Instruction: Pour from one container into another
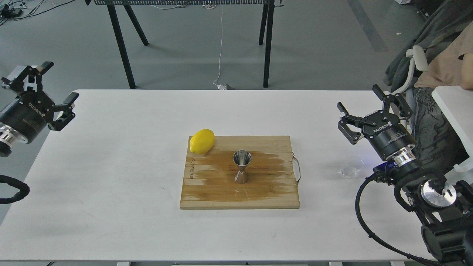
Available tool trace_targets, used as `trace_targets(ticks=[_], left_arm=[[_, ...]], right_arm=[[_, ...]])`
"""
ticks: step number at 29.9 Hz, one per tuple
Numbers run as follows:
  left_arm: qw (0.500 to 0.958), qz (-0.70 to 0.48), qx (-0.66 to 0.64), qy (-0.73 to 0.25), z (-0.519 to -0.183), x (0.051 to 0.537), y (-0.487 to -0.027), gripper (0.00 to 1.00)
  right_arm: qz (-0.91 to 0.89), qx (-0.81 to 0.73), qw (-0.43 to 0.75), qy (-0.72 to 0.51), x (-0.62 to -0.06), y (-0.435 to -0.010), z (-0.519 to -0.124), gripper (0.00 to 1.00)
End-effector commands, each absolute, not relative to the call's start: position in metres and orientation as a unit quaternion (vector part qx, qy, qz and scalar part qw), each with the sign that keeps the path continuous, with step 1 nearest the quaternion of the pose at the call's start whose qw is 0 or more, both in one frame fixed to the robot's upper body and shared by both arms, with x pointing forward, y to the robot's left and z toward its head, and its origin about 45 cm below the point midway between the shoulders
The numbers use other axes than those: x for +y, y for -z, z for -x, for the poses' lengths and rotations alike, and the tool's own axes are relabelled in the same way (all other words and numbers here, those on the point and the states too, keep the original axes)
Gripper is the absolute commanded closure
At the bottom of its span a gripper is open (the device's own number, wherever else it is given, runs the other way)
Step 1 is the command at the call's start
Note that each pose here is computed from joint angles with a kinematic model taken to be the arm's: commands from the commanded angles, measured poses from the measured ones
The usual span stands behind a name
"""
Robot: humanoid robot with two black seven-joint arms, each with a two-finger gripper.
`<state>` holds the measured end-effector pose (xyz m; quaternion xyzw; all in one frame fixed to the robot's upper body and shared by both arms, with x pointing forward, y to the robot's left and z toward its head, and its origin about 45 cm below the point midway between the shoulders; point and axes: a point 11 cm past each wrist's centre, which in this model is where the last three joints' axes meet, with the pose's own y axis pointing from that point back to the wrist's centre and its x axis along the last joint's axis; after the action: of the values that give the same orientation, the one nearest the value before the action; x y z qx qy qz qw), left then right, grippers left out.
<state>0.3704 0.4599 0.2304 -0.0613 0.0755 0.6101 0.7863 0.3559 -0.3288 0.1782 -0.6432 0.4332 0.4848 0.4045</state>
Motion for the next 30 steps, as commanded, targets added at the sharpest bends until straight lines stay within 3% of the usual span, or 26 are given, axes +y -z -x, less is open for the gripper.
trace_targets(ticks=[1,6,17,30], left_arm=[[0.786,0.068,0.09,-0.607,-0.369,0.452,-0.22,0.01],[0.788,0.072,0.102,-0.603,-0.368,0.443,-0.21,0.01],[0.786,0.069,0.118,-0.603,-0.362,0.438,-0.195,0.01],[0.788,0.073,0.126,-0.598,-0.361,0.43,-0.189,0.01]], right_arm=[[0.598,0.421,0.456,-0.508,-0.341,-0.177,-0.341,0.02],[0.541,0.456,0.45,-0.544,-0.357,-0.179,-0.314,0.03],[0.348,0.607,0.312,-0.643,-0.382,-0.153,-0.268,0.02],[0.337,0.643,0.237,-0.645,-0.365,-0.116,-0.278,0.02]])
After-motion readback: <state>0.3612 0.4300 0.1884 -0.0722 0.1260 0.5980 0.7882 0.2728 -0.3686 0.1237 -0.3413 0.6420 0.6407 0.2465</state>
